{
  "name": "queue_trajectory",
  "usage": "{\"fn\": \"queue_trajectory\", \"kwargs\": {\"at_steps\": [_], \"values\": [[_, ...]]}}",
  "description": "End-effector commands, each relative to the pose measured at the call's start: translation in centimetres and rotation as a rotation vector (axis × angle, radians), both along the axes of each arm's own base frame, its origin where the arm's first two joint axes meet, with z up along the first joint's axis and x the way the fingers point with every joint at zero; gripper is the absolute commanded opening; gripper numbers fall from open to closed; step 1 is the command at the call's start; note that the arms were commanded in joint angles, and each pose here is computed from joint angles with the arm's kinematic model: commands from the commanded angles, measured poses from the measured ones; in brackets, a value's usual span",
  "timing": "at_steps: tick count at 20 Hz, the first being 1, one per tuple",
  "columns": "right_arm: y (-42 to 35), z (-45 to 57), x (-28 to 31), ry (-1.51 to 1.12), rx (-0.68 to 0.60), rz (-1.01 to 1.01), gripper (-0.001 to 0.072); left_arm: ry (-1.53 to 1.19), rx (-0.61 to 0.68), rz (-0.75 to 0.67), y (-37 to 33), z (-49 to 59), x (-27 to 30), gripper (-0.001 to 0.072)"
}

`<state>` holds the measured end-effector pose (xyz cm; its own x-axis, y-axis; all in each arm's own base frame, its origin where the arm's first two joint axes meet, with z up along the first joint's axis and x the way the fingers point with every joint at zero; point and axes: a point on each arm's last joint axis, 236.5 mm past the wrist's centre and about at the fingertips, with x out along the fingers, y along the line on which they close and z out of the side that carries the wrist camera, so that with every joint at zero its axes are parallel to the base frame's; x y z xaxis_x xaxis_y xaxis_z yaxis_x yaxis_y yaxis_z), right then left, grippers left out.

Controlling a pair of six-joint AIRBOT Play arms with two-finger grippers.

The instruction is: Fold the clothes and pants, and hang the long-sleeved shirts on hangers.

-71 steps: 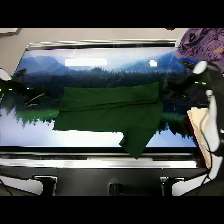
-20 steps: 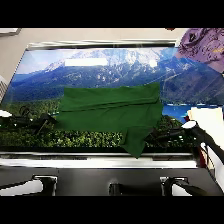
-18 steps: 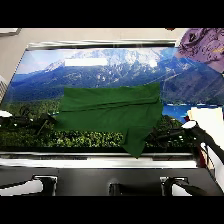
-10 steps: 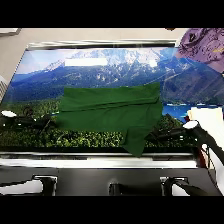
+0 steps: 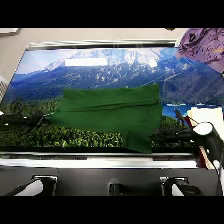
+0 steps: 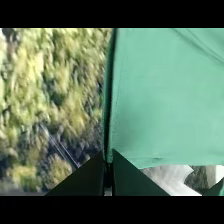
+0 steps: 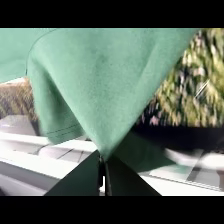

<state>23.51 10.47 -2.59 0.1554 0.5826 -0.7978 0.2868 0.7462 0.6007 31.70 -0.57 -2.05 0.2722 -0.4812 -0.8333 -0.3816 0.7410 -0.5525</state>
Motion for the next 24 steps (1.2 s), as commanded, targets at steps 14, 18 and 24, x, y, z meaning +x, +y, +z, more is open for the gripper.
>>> {"fn": "queue_trajectory", "kwargs": {"at_steps": [14,18,24], "values": [[-4.3,4.2,16.8,-0.228,-0.101,-0.080,0.0024,-0.145,0.111,0.159,0.2,-1.6,6.7,0.0012],[-4.9,3.2,22.2,-0.233,-0.086,-0.074,0.0024,-0.169,0.100,0.223,0.6,-2.7,8.7,0.0013],[-5.5,3.1,26.9,-0.265,-0.084,-0.064,0.0024,-0.252,0.126,0.229,1.8,-1.2,13.1,0.0012]]}}
